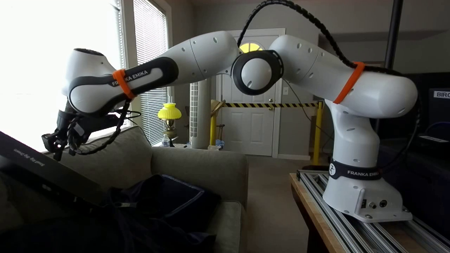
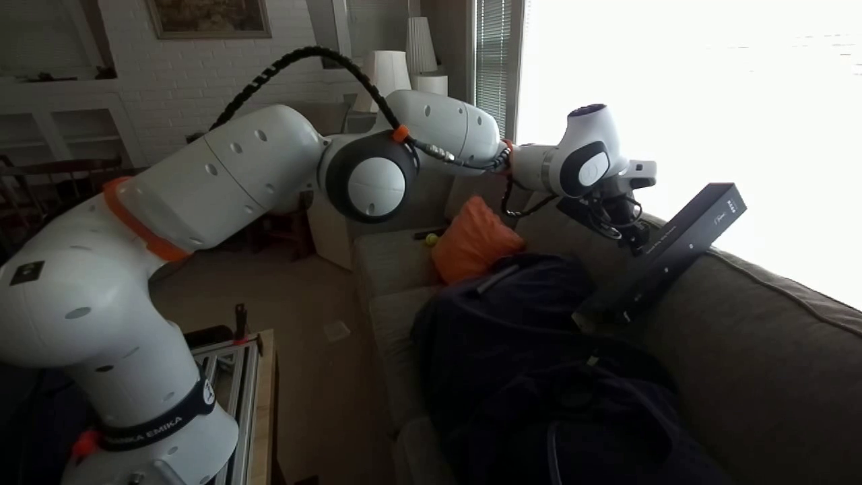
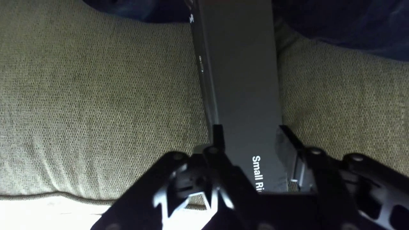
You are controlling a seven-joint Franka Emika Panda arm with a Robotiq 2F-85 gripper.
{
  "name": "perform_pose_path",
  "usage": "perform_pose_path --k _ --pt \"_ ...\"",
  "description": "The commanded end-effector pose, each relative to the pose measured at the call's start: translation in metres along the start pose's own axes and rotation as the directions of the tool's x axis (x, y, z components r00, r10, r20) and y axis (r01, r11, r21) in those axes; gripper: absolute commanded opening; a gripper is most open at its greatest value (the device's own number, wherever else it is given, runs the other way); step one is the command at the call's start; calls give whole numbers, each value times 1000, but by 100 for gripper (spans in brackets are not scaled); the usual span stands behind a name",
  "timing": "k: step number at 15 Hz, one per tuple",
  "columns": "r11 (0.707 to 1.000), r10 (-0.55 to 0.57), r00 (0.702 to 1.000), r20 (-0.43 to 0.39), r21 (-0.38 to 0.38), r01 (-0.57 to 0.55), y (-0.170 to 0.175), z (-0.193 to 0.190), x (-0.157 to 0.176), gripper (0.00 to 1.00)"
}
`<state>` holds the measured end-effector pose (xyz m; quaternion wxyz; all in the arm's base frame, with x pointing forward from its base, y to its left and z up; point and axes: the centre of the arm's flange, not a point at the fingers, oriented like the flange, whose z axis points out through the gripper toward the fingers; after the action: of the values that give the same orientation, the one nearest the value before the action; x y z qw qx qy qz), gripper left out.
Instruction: Put the remote on the right armrest
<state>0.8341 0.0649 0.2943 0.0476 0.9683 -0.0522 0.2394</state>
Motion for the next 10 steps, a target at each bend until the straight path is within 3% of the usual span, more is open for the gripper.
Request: perform_pose_path --k 1,4,10 --pt "1000 -8 1000 -18 -13 7 -10 21 3 79" --pt "1000 -2 1000 -12 -25 2 -14 39 0 99" --pt "998 -27 999 -27 -48 26 -14 69 -9 100"
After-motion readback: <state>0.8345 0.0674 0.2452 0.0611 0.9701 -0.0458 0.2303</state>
